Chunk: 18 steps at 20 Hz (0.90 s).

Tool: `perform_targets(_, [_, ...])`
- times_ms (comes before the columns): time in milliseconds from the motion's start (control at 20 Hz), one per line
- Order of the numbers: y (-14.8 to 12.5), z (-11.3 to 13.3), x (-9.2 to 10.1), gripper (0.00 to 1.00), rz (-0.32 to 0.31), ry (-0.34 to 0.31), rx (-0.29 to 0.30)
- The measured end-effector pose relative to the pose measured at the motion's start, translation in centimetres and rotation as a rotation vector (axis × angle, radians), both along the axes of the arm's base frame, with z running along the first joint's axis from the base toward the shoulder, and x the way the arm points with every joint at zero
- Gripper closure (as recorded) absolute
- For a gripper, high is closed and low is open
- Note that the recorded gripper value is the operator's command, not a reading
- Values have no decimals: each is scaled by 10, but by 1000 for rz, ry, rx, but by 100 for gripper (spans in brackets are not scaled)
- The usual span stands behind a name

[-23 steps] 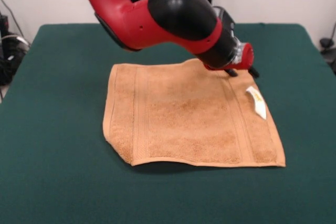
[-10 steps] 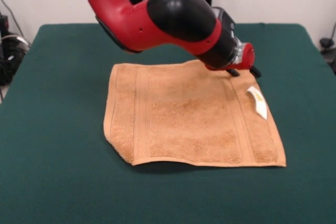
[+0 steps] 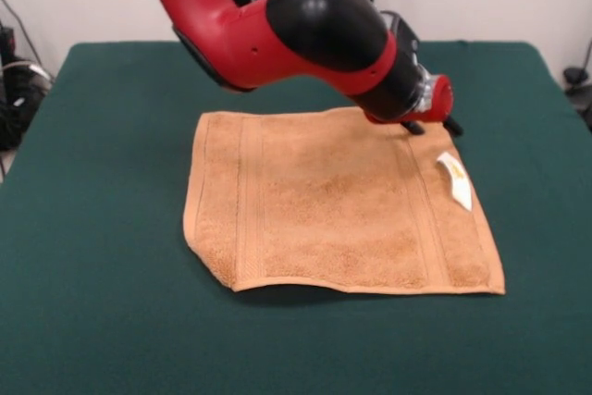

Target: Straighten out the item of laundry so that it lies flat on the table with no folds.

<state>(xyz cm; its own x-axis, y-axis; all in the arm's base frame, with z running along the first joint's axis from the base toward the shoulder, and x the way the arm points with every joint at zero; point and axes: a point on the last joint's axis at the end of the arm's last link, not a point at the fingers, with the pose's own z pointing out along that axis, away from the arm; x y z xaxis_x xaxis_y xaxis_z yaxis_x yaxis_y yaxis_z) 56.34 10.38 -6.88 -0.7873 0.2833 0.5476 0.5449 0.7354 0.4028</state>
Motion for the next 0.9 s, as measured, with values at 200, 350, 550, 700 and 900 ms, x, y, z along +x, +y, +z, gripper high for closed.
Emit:
perform_targets(200, [2, 1, 0, 0, 5, -3, -8])
perform_targets(350, [2, 1, 0, 0, 6, -4, -12])
perform_targets(550, [3, 1, 0, 0, 6, -5, -13])
perform_targets(700, [2, 1, 0, 0, 5, -6, -13])
perform_targets(900, [3, 1, 0, 0, 5, -6, -13])
